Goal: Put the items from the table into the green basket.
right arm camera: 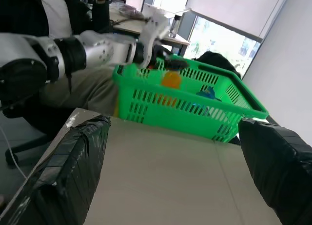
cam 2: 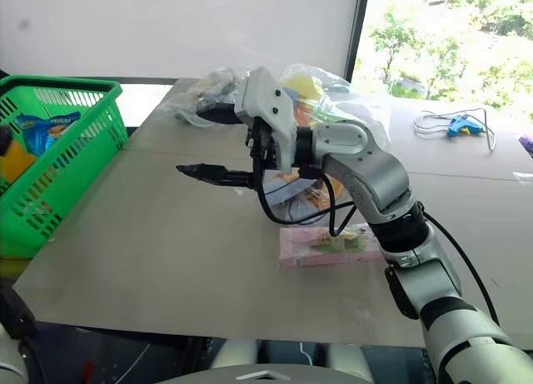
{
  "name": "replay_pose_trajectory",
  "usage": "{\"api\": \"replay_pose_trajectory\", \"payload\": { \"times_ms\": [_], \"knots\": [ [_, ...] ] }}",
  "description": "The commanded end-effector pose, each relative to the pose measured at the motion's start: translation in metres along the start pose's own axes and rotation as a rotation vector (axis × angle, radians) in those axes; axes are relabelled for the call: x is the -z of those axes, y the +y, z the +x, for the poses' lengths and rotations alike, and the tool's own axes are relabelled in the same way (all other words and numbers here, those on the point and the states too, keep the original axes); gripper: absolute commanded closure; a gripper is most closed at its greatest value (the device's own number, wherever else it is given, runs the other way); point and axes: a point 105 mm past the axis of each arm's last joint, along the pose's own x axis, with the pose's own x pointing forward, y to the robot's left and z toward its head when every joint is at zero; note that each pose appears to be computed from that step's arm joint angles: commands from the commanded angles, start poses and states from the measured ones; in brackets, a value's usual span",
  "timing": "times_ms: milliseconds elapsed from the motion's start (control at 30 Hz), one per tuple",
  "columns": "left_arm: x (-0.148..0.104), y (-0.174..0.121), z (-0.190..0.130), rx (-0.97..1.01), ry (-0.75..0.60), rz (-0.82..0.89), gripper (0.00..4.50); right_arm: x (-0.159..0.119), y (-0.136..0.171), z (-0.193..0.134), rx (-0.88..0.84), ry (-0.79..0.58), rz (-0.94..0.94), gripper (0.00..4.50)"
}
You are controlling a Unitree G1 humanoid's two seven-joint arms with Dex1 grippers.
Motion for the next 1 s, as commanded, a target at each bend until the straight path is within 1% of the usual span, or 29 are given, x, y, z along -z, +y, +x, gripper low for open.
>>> {"api": "replay_pose_trajectory", "payload": {
  "times_ms": [33, 67, 133, 167, 200, 233, 267, 300, 333, 367, 400, 433, 467, 567, 600, 633, 700, 767, 833, 933, 1000],
  "knots": [
    [-0.025, -0.003, 0.001, -0.019, -0.108, 0.053, 0.06, -0.013, -0.005, -0.003, 0.019, -0.018, -0.040, 0.00],
    [-0.027, -0.009, 0.001, -0.017, -0.120, 0.050, 0.06, -0.012, -0.005, -0.004, 0.025, -0.014, -0.037, 0.00],
    [-0.036, -0.038, 0.001, 0.086, -0.169, -0.047, 0.06, -0.008, -0.005, -0.010, 0.039, 0.000, -0.035, 0.00],
    [-0.042, -0.067, -0.004, 0.222, -0.180, -0.142, 0.06, -0.007, -0.006, -0.015, 0.052, 0.006, -0.030, 0.00],
    [-0.045, -0.100, -0.013, 0.391, -0.164, -0.219, 0.06, -0.005, -0.008, -0.022, 0.071, 0.013, -0.020, 0.00],
    [-0.045, -0.147, -0.036, 0.639, -0.100, -0.282, 0.06, -0.001, -0.008, -0.035, 0.093, 0.031, -0.012, 0.00],
    [-0.042, -0.189, -0.066, 0.865, -0.030, -0.317, 0.06, 0.004, -0.008, -0.048, 0.113, 0.060, -0.007, 0.00],
    [-0.039, -0.220, -0.098, 1.054, 0.020, -0.321, 0.06, 0.009, -0.007, -0.062, 0.131, 0.094, -0.003, 0.00],
    [-0.035, -0.239, -0.121, 1.177, 0.063, -0.309, 0.06, 0.014, -0.005, -0.073, 0.145, 0.123, -0.002, 0.00],
    [-0.022, -0.259, -0.148, 1.311, 0.154, -0.269, 0.06, 0.018, -0.005, -0.088, 0.181, 0.148, -0.015, 0.00],
    [-0.004, -0.278, -0.173, 1.412, 0.239, -0.212, 0.06, 0.024, -0.003, -0.111, 0.230, 0.194, -0.013, 0.00],
    [0.010, -0.291, -0.189, 1.462, 0.298, -0.170, 0.06, 0.028, 0.001, -0.129, 0.261, 0.234, -0.007, 0.00],
    [0.019, -0.303, -0.202, 1.515, 0.315, -0.111, 0.06, 0.031, 0.006, -0.147, 0.286, 0.266, 0.008, 0.00],
    [0.028, -0.329, -0.212, 1.530, 0.293, -0.021, 0.06, 0.031, 0.019, -0.180, 0.350, 0.334, 0.030, 0.00],
    [0.029, -0.333, -0.213, 1.527, 0.299, -0.010, 0.06, 0.030, 0.021, -0.184, 0.359, 0.346, 0.030, 0.00],
    [0.034, -0.340, -0.217, 1.539, 0.311, 0.106, 0.06, 0.029, 0.023, -0.191, 0.381, 0.356, 0.030, 0.00],
    [0.036, -0.352, -0.238, 1.700, 0.418, 0.171, 0.06, 0.025, 0.032, -0.204, 0.411, 0.372, 0.055, 0.00],
    [0.032, -0.366, -0.249, 1.815, 0.461, 0.187, 0.06, 0.022, 0.044, -0.217, 0.422, 0.399, 0.094, 0.00],
    [0.031, -0.381, -0.257, 1.885, 0.526, 0.190, 0.06, 0.021, 0.064, -0.227, 0.389, 0.435, 0.177, 0.00],
    [0.036, -0.399, -0.263, 1.916, 0.583, 0.247, 0.06, 0.020, 0.085, -0.238, 0.358, 0.501, 0.246, 0.00],
    [0.047, -0.414, -0.265, 1.894, 0.634, 0.319, 0.06, 0.018, 0.094, -0.246, 0.362, 0.546, 0.264, 0.00]
  ]
}}
